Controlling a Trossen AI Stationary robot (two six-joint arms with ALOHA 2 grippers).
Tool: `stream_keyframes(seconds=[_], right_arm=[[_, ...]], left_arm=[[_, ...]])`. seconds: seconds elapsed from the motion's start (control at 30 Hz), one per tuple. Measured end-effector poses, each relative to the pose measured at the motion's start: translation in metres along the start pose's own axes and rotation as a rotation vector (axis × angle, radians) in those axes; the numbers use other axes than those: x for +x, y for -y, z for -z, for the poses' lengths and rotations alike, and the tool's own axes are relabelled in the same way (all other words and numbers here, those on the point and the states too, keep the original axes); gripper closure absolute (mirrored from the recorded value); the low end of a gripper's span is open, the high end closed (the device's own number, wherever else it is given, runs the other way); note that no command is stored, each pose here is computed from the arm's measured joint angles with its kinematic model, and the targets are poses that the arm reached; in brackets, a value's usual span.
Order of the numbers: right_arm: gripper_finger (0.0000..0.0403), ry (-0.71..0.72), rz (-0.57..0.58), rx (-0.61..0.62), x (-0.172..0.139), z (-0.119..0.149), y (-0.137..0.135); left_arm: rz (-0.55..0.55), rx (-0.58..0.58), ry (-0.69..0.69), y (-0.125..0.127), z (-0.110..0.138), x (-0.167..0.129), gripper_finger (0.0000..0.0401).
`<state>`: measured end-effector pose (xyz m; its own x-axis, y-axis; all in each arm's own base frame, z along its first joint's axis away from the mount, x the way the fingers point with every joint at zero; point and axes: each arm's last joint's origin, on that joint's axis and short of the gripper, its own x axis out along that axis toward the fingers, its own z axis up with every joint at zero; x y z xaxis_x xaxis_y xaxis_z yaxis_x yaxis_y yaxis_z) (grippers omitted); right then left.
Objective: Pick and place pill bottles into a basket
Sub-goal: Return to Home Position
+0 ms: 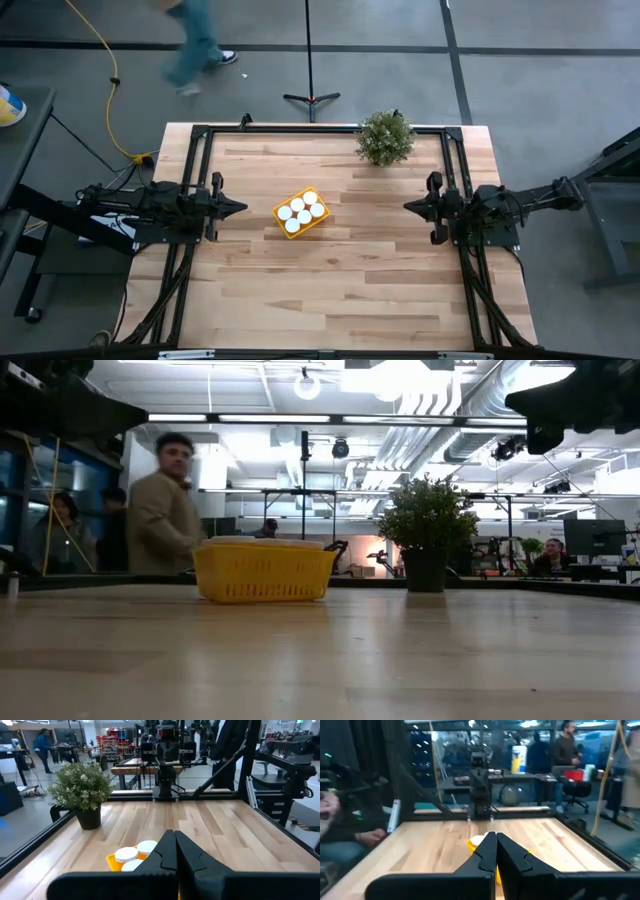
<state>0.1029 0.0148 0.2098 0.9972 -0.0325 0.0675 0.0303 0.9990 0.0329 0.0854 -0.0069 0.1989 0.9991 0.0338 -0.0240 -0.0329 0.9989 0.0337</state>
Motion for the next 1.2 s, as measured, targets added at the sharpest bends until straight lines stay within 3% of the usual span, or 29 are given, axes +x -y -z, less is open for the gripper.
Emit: stream_keyframes(seconds=[0.2, 0.33, 0.43, 0.63, 0.83, 1.2], right_arm=[[0.0403, 0.104, -0.160, 0.006, 0.000, 0.022, -0.006], [0.0403, 0.051, -0.113, 0.027, 0.001, 0.030, -0.005], [0.0403, 0.077, -0.130, -0.019, 0.001, 0.027, -0.005], [0.0403, 0.046, -0.042, -0.055, 0.001, 0.030, -0.003], [0.0403, 0.026, -0.005, -0.045, 0.001, 0.032, -0.002], [0.0403, 0.022, 0.022, -0.052, 0.001, 0.033, -0.001]], left_arm=[[0.013, 0.006, 0.013, 0.000, -0.001, 0.000, 0.0378], [0.050, 0.022, 0.035, 0.001, -0.003, 0.000, 0.0378], [0.060, 0.036, 0.028, 0.002, -0.002, 0.000, 0.0378], [0.082, 0.061, 0.038, 0.003, 0.003, 0.002, 0.0378], [0.062, 0.062, 0.044, 0.004, 0.022, 0.010, 0.0378], [0.048, 0.080, 0.072, 0.004, 0.028, 0.012, 0.0378]])
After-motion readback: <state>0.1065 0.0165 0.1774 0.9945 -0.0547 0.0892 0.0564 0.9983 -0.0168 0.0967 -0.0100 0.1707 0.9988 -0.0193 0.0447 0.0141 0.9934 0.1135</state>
